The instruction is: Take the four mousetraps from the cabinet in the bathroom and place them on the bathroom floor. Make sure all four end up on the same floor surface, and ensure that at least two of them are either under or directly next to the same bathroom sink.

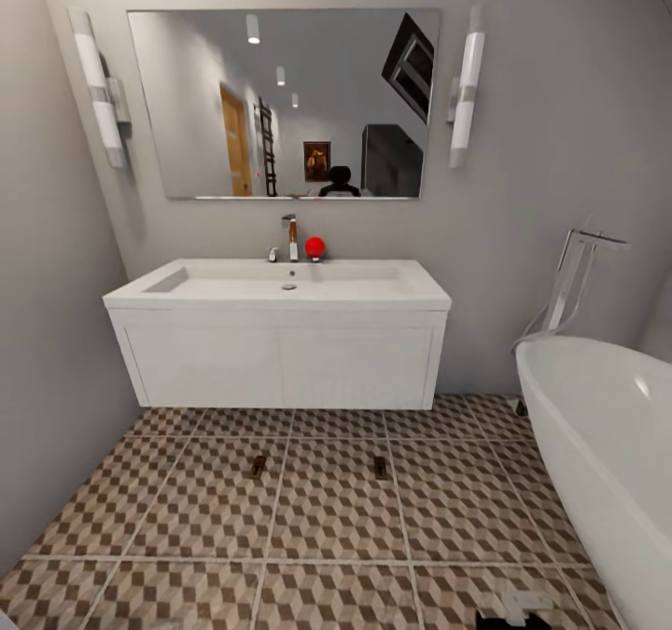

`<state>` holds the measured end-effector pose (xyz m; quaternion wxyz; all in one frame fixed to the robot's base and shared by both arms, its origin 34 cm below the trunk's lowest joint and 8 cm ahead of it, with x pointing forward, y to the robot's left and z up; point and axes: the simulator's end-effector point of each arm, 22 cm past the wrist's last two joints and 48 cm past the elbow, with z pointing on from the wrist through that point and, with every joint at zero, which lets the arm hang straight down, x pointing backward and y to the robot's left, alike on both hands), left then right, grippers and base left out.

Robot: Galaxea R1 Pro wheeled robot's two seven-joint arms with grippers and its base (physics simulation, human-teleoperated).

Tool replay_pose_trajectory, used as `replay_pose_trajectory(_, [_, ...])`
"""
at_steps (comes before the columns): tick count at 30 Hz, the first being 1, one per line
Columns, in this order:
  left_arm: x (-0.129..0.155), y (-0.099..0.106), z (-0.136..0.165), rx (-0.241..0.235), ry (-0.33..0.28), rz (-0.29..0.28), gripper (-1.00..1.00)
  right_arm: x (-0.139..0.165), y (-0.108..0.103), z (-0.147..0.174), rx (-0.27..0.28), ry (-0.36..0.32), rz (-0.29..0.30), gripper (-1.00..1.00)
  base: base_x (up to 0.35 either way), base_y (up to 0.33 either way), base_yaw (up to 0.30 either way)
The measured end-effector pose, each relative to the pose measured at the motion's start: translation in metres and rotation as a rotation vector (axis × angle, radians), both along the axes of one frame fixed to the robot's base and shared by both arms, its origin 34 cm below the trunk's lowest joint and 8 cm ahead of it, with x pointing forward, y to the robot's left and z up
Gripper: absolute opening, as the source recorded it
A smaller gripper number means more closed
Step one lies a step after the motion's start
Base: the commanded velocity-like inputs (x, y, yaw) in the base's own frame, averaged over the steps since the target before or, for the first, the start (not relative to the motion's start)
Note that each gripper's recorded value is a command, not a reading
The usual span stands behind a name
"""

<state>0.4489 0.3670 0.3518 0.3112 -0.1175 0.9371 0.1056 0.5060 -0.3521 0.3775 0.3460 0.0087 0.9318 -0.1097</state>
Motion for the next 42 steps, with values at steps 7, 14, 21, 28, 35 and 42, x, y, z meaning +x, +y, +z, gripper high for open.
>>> replay_pose_trajectory(7, [-0.008,0.011,0.015,0.016,-0.034,-0.001,1.0,-0.004,0.002,0.012,-0.012,0.007,-0.001,1.0,0.0,0.0,0.0])
replay_pose_trajectory(14, [-0.009,0.014,0.029,0.021,-0.038,-0.001,1.0,-0.002,0.016,0.024,0.002,0.009,0.004,1.0,0.0,0.0,0.0])
replay_pose_trajectory(21, [-0.009,0.015,0.043,0.023,-0.038,0.002,1.0,-0.015,0.032,0.029,0.018,0.025,0.018,1.0,0.0,0.0,0.0])
replay_pose_trajectory(28, [-0.008,0.016,0.057,0.023,-0.036,0.004,1.0,-0.033,0.043,0.041,0.032,-0.043,0.038,1.0,0.0,0.0,0.0])
replay_pose_trajectory(35, [-0.009,0.016,0.07,0.023,-0.032,0.006,1.0,-0.041,0.049,0.062,0.042,-0.145,0.049,1.0,0.0,0.0,0.0])
replay_pose_trajectory(42, [-0.007,0.014,0.083,0.021,-0.031,0.005,1.0,-0.04,0.049,0.077,0.043,-0.154,0.05,1.0,0.0,0.0,0.0])
